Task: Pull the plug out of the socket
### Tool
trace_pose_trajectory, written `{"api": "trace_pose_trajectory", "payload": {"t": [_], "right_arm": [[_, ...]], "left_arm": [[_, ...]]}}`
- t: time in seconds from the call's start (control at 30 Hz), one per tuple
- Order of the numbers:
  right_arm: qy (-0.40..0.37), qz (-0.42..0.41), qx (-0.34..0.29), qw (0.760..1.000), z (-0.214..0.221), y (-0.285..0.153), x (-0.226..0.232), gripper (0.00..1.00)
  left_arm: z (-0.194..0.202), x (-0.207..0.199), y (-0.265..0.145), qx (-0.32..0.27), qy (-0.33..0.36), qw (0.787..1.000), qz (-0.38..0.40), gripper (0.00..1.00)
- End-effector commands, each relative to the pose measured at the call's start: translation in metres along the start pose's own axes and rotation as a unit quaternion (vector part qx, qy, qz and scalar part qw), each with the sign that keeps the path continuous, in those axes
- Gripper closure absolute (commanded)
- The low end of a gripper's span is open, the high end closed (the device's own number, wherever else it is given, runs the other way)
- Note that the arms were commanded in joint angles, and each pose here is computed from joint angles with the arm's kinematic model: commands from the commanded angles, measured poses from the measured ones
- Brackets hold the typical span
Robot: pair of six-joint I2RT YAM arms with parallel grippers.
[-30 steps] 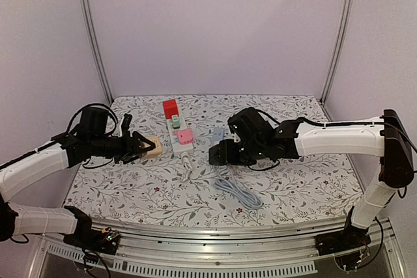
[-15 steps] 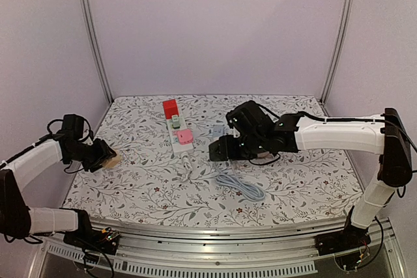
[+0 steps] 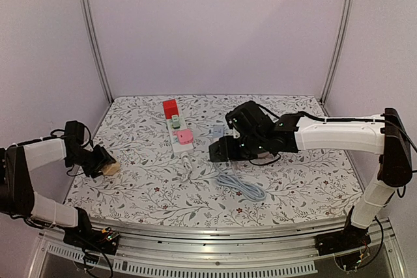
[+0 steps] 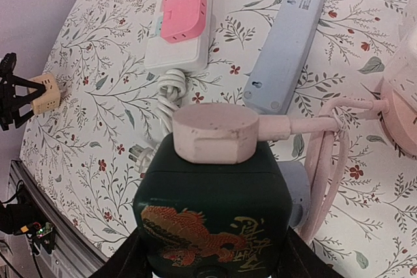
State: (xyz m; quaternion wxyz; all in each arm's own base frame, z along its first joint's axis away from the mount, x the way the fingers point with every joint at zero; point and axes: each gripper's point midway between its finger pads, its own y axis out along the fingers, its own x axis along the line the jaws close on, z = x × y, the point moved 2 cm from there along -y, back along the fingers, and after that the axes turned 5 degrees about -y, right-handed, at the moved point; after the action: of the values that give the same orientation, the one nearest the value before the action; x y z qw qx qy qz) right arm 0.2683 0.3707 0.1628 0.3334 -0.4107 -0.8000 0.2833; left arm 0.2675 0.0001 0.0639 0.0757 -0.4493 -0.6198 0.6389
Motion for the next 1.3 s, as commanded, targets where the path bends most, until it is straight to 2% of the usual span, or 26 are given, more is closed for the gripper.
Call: {"api": "trace_pose_trajectory", "payload": {"t": [0.0, 0.2, 0.5, 0.67, 0.83, 1.03, 1.27], "right_arm": [[-0.004, -0.03, -0.052, 0.998, -0.03, -0.015, 0.015, 0.71], [0.001, -0.033, -0.051, 0.998, -0.03, -0.016, 0.015, 0.71], [0.002, -0.027, -0.055, 0.998, -0.031, -0.023, 0.013, 0.71], [0.002, -0.03, -0.059, 0.998, -0.034, -0.028, 0.014, 0.71], [-0.002, -0.037, -0.049, 0.998, -0.029, -0.027, 0.015, 0.71], [-0.009, -0.048, -0.038, 0.998, -0.024, -0.027, 0.017, 0.71], [-0.026, -0.097, -0.029, 0.995, -0.02, -0.028, 0.035, 0.68]], "left_arm": [[-0.006, -0.002, 0.002, -0.005, -0.003, 1.0, 0.015, 0.56], [-0.003, 0.005, 0.003, -0.004, -0.014, 1.0, 0.011, 0.31], [-0.004, 0.008, -0.005, -0.013, -0.021, 1.0, 0.002, 0.01], [-0.007, 0.014, -0.023, -0.039, -0.027, 0.998, -0.032, 0.0], [-0.014, 0.022, -0.056, -0.095, -0.023, 0.992, -0.074, 0.01], [-0.017, 0.01, -0.087, -0.138, -0.015, 0.989, -0.059, 0.0], [-0.001, -0.045, -0.107, -0.124, 0.076, 0.989, 0.025, 0.0]]}}
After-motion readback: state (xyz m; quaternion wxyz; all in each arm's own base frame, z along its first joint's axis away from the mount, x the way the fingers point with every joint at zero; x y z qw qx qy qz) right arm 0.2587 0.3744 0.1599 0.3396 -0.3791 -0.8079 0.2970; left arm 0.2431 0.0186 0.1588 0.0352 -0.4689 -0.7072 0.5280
